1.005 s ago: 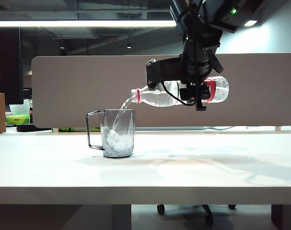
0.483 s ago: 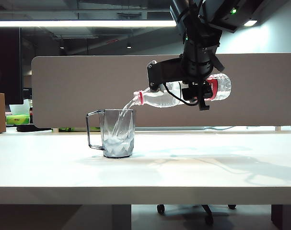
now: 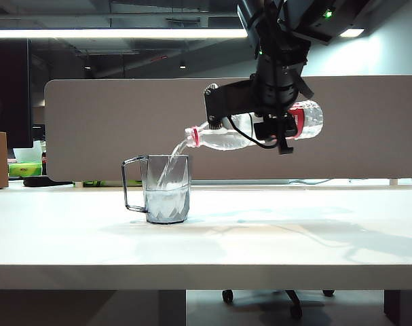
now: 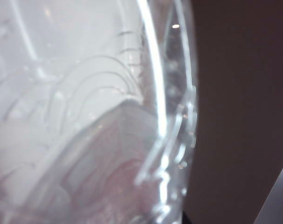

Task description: Pick up the mineral water bottle on the table and pour water into the mug until it's half full.

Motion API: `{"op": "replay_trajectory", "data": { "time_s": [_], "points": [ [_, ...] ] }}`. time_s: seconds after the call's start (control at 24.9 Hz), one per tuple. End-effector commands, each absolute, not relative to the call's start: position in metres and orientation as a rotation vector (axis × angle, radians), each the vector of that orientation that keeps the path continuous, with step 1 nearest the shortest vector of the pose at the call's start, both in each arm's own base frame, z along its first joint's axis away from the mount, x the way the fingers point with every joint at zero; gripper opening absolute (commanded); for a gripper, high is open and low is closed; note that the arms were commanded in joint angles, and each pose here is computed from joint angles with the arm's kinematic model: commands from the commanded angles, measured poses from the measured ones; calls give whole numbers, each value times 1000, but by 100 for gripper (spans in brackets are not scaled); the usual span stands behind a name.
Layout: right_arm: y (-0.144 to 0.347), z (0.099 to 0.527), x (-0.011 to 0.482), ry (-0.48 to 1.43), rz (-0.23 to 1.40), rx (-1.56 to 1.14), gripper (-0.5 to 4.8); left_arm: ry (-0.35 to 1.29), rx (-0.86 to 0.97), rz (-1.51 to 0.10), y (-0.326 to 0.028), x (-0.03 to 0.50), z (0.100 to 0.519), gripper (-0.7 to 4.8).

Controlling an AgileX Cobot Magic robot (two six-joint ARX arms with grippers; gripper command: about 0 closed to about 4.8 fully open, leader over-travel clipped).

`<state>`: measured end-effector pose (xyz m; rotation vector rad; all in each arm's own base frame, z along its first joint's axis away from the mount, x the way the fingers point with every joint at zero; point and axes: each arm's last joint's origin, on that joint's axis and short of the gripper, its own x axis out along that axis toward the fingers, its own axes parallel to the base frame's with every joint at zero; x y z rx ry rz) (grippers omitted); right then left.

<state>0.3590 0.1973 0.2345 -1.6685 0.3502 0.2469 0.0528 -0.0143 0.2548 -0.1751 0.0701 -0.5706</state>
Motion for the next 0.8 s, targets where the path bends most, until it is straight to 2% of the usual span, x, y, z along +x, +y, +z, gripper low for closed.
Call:
{"op": "replay_trajectory", "data": {
  "time_s": [0.04,0.2,0.56,0.8],
  "points": [
    [200,245,359,305,198,-1606,202,58,-167,-573,-14,52,257,-5],
    [199,241,357,349,196,-1397,202,58,-167,-573,-14,53,257,-5],
    [196,218,351,373,344,-878,202,58,-167,-573,-14,52,257,-5],
    [165,180,343,270,413,-228,201,58,-167,-573,-14,53,257,-5]
  ]
}}
